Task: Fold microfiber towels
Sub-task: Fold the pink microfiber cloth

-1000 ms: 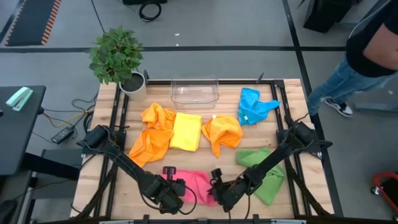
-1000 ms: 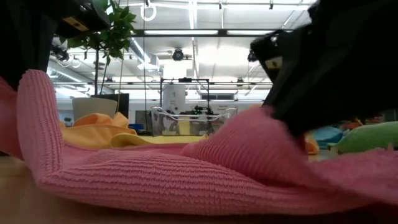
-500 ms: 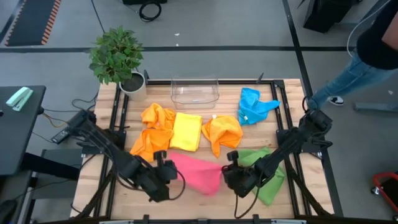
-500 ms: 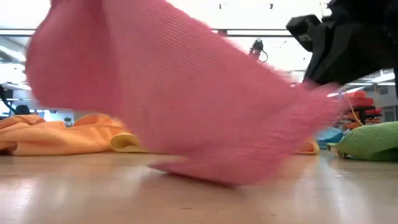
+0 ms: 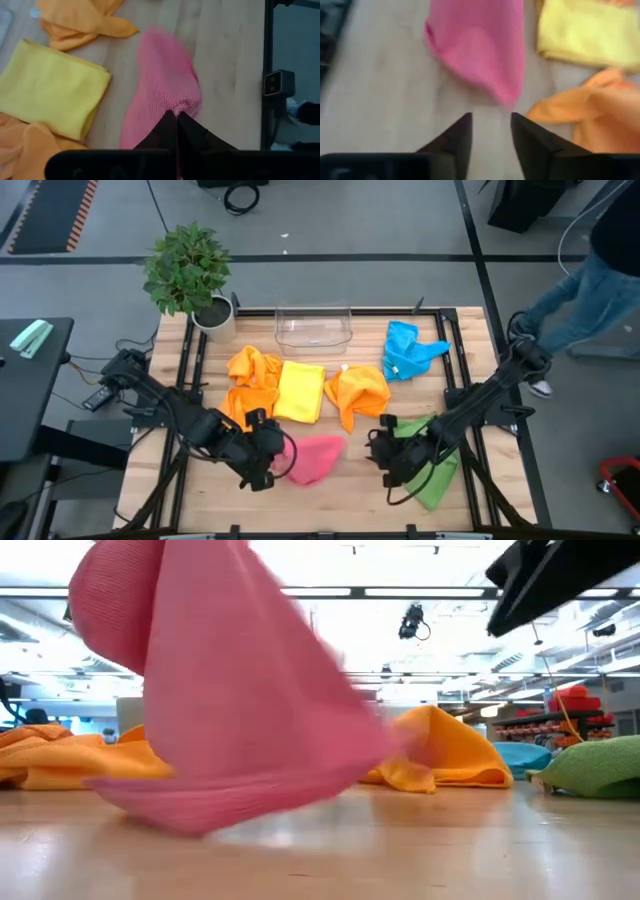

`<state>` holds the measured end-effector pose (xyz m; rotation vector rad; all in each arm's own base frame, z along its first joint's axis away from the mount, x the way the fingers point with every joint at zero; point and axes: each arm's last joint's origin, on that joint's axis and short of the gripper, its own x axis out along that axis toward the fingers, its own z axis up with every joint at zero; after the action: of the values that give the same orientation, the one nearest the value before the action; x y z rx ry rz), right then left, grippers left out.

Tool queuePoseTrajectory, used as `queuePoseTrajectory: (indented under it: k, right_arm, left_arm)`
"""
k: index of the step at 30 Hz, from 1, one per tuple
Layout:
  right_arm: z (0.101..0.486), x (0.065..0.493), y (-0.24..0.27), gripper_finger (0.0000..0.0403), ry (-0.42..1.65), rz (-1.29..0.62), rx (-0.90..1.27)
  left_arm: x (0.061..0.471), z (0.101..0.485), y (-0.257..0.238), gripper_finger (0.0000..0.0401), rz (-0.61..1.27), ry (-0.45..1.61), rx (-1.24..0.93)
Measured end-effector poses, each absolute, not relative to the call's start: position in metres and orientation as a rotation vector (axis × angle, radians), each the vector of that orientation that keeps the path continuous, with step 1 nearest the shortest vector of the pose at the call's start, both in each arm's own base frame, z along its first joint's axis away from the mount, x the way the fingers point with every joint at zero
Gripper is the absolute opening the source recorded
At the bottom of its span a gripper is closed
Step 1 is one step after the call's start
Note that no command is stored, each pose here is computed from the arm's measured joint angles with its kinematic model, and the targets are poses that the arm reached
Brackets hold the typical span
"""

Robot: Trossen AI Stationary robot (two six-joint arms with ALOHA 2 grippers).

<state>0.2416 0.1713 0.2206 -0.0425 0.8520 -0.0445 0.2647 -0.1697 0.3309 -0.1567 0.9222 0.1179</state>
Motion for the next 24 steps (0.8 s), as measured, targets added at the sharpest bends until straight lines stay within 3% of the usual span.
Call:
queuePoseTrajectory:
  k: [3, 7, 17, 24]
  right_arm:
    - [0.237, 0.234, 0.171, 0.0185, 0.859, 0.009, 0.169]
    - [0.244, 0.232, 0.179, 0.0196, 0.798, -0.056, 0.515]
    - [0.189, 0.282, 0.199, 0.0181, 0.574, -0.217, 0.478]
    - [0.132, 0.312, 0.185, 0.0169, 0.605, -0.461, 1.048]
  left_arm:
    - [0.268, 0.332, -0.168, 0.0005, 0.082, 0.937, -0.199]
    - [0.271, 0.347, -0.161, 0.0011, 0.056, 0.927, -0.238]
    - [0.270, 0.360, -0.141, 0.0016, 0.074, 0.984, -0.135]
    - [0.272, 0.358, -0.130, 0.0006, 0.110, 1.024, -0.114]
